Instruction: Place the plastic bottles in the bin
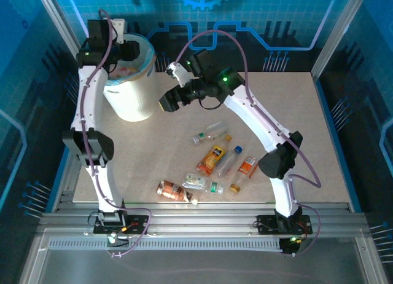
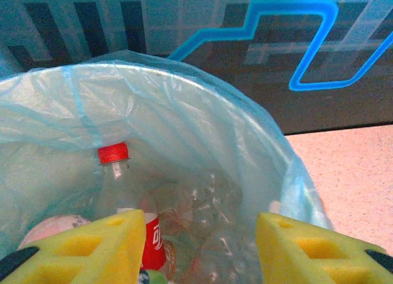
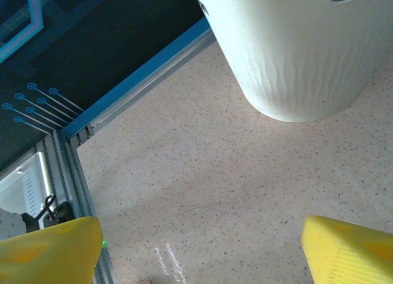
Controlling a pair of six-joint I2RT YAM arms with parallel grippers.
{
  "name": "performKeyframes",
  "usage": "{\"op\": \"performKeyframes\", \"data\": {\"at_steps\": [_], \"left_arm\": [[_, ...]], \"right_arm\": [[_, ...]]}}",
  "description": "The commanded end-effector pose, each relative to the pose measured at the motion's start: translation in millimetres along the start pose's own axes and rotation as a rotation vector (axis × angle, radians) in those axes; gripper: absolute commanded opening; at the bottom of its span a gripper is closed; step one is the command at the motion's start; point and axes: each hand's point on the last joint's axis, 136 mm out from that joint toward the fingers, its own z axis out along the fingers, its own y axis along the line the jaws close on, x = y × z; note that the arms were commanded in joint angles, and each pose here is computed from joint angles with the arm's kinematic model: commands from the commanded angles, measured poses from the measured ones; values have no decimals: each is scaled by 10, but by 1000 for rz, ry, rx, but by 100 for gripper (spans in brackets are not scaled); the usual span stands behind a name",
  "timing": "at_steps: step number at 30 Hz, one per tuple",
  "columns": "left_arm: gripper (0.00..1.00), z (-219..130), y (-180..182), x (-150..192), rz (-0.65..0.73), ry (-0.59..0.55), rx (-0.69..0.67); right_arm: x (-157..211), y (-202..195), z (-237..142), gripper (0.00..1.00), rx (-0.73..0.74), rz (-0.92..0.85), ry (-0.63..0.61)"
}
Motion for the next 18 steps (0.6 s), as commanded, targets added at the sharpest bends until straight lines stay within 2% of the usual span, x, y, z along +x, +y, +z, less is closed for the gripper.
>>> {"op": "performKeyframes", "data": {"at_steps": [1,6,9,13,18], "left_arm": [[55,-1009,-411,-305,8,-142,56],[57,-1620,-909,257,27,-132,143],[60,-1906,-1183,780,25,-71,219],[62,-2145,-1289,1415,-63,28,264],[65,-2251,-1246,2239,-196,198,257]], "right_arm": [[53,309,-332,85,39,-40,12],[507,581,-394,85,79,-119,97],[1012,800,-319,85,60,-208,172],[1673,1050,-177,86,46,-299,258],[2444,1293,91,87,57,-401,348]]}}
